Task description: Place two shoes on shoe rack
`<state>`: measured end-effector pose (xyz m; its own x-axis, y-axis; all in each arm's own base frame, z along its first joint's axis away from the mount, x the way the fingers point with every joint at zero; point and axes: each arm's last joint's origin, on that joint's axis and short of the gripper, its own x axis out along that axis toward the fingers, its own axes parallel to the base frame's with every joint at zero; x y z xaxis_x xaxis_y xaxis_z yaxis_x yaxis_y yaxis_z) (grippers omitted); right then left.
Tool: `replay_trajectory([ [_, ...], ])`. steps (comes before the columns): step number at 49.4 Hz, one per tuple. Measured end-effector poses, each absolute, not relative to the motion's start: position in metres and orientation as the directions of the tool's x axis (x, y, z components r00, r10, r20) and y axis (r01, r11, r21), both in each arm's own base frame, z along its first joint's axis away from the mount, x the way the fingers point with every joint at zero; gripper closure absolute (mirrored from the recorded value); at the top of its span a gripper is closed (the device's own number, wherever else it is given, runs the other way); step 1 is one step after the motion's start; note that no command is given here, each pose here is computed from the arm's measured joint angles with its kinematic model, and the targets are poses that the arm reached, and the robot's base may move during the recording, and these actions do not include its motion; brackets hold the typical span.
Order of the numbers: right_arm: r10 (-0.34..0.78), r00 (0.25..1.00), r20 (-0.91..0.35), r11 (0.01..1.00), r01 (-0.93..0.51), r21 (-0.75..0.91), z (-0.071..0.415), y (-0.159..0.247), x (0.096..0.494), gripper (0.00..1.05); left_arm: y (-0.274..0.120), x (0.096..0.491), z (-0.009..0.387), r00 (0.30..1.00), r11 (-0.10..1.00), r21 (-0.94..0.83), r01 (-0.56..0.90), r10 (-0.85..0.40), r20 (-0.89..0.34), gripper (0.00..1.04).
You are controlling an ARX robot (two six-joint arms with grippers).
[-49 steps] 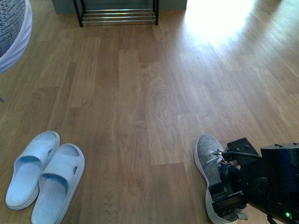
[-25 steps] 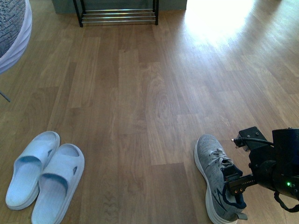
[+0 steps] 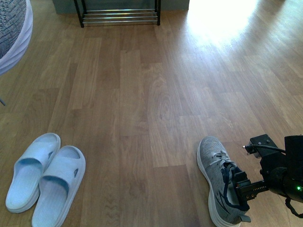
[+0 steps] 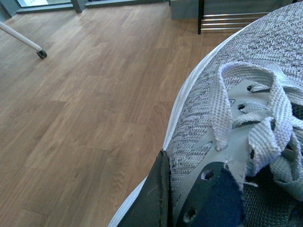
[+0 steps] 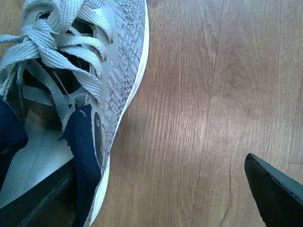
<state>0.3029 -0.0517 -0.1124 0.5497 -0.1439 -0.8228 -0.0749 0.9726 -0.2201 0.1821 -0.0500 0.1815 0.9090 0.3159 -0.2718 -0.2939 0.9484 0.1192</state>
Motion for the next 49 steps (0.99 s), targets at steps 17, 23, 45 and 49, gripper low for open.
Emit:
replay_trajectory([
  [17,-0.148,0.545,-0.826,0.968,-0.090,-0.233,-0.128,-0.046,0.300,0.13,-0.050,0.182,0.182,0.909,0.948,0.119,-0.294,0.316,-0.271,1.03],
  [23,-0.148,0.552,-0.821,0.968,-0.090,-0.235,-0.132,-0.045,0.302,0.27,-0.050,0.182,0.182,0.909,0.948,0.119,-0.294,0.316,-0.272,1.03],
  [45,-0.152,0.555,-0.818,0.970,-0.073,-0.230,-0.135,-0.045,0.304,0.83,-0.050,0.182,0.182,0.909,0.948,0.119,-0.294,0.316,-0.272,1.03],
  [49,-0.152,0.558,-0.816,0.970,-0.073,-0.231,-0.135,-0.044,0.303,0.93,-0.050,0.182,0.182,0.909,0.948,0.119,-0.294,0.316,-0.272,1.03],
])
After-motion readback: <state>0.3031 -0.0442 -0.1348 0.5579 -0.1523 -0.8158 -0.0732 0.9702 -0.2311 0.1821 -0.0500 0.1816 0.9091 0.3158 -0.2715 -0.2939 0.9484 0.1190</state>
